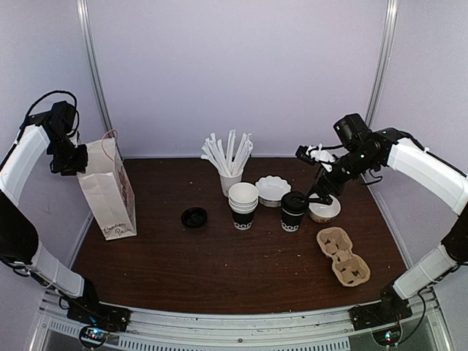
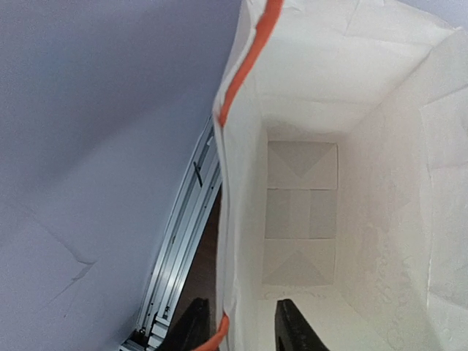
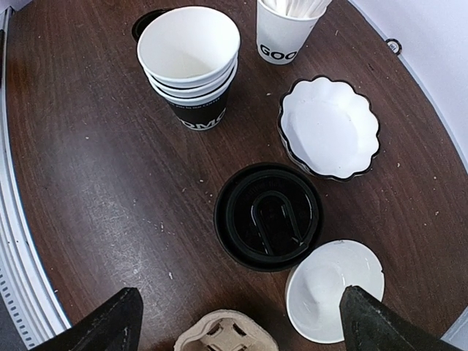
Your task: Pack the takeout coffee
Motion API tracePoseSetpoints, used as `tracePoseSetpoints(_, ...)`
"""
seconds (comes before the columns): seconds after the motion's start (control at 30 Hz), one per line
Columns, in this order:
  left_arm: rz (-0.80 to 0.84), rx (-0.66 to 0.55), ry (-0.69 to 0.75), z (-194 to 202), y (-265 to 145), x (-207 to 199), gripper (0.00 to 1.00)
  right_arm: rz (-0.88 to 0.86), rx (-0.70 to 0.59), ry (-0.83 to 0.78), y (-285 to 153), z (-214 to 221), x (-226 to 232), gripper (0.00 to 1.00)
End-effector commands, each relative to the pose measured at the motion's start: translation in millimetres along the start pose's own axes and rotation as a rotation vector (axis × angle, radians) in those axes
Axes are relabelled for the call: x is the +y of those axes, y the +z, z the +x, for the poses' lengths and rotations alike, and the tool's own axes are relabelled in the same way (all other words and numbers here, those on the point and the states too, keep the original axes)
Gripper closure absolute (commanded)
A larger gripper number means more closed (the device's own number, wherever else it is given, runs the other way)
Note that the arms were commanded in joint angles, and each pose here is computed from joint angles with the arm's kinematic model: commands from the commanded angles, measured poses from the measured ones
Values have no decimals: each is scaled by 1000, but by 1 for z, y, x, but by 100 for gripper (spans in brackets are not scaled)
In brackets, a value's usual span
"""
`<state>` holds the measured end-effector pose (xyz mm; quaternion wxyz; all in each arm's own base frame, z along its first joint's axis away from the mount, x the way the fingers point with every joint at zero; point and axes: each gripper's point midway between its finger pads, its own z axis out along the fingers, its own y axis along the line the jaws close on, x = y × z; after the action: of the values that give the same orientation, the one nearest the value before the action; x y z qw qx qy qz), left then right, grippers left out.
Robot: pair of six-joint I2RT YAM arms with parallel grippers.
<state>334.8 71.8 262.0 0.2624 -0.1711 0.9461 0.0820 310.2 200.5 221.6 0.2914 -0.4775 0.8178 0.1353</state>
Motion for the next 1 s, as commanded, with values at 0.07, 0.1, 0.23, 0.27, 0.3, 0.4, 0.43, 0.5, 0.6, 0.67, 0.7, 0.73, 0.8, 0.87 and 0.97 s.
tracePoseSetpoints(0.07,-29,-105,3,-30,-3,6,76,-10,-19,-11,0,-1,1,2)
tracePoseSetpoints(0.1,-10,-111,13,-32,-2,3,83,-12,-15,-11,1,0,1,2)
tracePoseSetpoints(0.23,31,-128,30,-35,-7,-4,100,-10,-10,-12,3,1,0,2)
tracePoseSetpoints(0.27,45,-139,32,-35,-9,-5,100,-10,-8,-11,3,2,0,2)
tracePoseSetpoints(0.3,59,-151,34,-36,-13,-7,100,-11,-5,-9,4,2,-1,2)
tracePoseSetpoints(0.4,135,-187,48,-34,-31,-16,100,-17,-5,-1,2,0,0,3)
tracePoseSetpoints(0.43,167,-202,53,-34,-39,-20,100,-16,-5,-1,1,-1,0,3)
tracePoseSetpoints(0.5,212,-244,60,-34,-59,-25,100,-4,-7,3,-3,-3,-3,3)
tracePoseSetpoints(0.6,324,-342,106,-33,-102,-41,100,11,-7,12,-11,-6,-9,2)
tracePoseSetpoints(0.67,386,-405,138,-31,-131,-50,100,18,1,20,-16,-5,-12,2)
tracePoseSetpoints(0.7,405,-435,138,-32,-146,-50,100,22,6,25,-18,-4,-13,2)
tracePoseSetpoints(0.73,419,-448,141,-29,-154,-51,100,27,11,33,-19,-2,-15,2)
tracePoseSetpoints(0.8,479,-503,174,-27,-180,-60,100,35,19,60,-22,0,-21,3)
tracePoseSetpoints(0.87,606,-550,221,-21,-205,-78,100,28,29,89,-27,2,-23,3)
tracePoseSetpoints(0.97,792,-590,259,-13,-242,-97,100,26,40,106,-37,6,-24,3)
